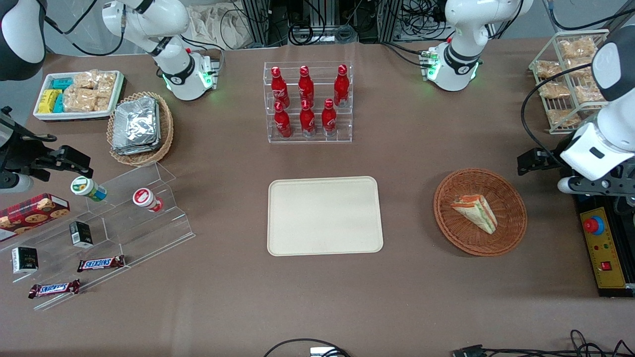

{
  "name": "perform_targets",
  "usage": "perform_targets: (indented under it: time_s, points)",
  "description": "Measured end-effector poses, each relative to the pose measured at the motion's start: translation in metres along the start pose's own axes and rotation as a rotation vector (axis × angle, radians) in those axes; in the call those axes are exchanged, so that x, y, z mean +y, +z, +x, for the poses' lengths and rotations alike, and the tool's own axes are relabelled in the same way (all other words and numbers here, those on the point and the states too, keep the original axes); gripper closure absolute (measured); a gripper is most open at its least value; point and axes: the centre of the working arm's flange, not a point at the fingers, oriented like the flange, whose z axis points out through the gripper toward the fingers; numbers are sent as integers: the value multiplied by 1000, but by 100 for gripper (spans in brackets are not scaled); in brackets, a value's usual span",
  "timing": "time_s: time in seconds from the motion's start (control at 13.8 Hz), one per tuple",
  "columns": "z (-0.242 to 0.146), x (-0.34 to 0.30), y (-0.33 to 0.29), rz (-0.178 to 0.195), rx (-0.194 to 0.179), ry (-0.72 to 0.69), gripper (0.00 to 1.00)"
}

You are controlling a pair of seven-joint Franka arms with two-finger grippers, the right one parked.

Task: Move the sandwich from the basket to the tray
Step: 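Move the left gripper toward the sandwich in the wicker basket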

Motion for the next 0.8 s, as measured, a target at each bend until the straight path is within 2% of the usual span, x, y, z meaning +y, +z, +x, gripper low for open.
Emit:
perform_targets:
  time_s: [0.15, 0.44, 0.73, 0.8]
  points:
    - [5, -1, 1, -4, -15, -2, 0]
    - [9, -2, 1, -7, -16, -23, 0]
    - [15, -1, 27, -7, -56, -198, 0]
    - [18, 0, 40, -7, -47, -248, 0]
